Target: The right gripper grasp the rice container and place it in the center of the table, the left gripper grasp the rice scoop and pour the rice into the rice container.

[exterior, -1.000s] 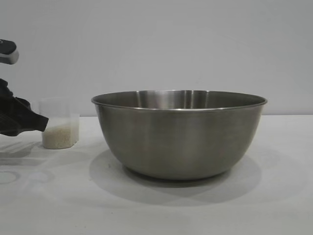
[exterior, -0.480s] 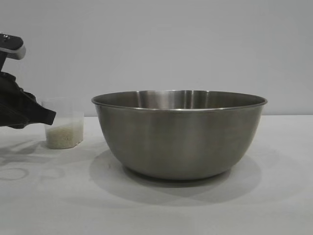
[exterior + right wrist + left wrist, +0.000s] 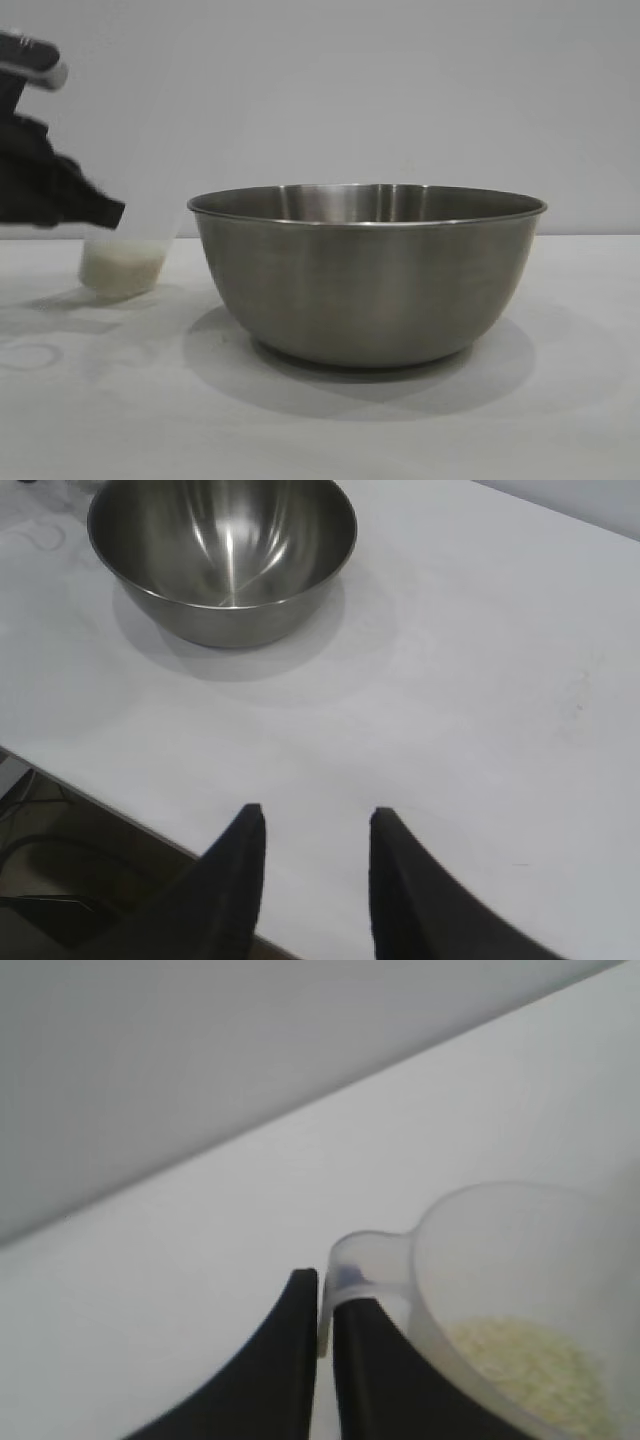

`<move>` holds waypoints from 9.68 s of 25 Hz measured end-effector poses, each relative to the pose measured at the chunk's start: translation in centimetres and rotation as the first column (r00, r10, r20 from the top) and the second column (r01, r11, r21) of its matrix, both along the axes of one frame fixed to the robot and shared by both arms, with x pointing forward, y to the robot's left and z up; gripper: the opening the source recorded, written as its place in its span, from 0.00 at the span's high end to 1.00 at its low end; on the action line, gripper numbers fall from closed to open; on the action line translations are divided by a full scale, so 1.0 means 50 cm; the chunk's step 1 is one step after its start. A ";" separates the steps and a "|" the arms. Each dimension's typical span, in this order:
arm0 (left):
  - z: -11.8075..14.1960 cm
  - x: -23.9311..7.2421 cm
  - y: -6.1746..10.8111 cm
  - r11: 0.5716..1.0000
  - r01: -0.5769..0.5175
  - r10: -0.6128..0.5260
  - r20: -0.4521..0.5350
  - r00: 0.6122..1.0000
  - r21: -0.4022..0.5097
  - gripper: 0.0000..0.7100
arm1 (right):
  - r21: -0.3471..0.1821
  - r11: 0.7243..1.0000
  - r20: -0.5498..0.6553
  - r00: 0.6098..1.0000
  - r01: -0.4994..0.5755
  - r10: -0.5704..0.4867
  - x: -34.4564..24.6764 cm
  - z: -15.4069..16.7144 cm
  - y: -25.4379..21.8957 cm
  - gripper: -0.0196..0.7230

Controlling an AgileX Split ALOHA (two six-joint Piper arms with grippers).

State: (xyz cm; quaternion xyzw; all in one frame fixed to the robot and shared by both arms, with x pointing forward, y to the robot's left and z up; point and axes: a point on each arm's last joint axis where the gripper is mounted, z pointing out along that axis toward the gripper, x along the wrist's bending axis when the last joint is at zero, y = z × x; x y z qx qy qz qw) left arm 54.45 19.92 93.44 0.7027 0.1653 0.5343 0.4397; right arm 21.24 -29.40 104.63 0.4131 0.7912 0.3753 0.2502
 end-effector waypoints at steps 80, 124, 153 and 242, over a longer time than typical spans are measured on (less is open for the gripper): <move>0.000 0.026 0.075 0.776 -0.527 0.331 -0.487 0.808 -0.346 1.00 | -0.006 1.000 0.010 1.000 0.009 -0.009 0.003 -0.001 -0.001 0.68; 0.000 -0.182 0.096 0.811 -0.388 0.141 -0.498 0.856 -0.437 0.64 | 0.027 0.999 0.088 0.996 0.024 -0.026 0.024 -0.002 0.004 0.68; 0.234 -0.553 0.180 0.897 -0.422 0.178 -0.763 0.621 -0.133 0.64 | 0.028 0.999 0.089 0.996 0.024 -0.027 0.024 -0.002 0.004 0.68; 0.217 -0.629 0.204 0.749 -0.616 0.342 -0.653 0.676 -0.246 0.64 | 0.129 0.925 0.035 0.930 0.358 -0.365 0.031 -0.005 0.024 0.68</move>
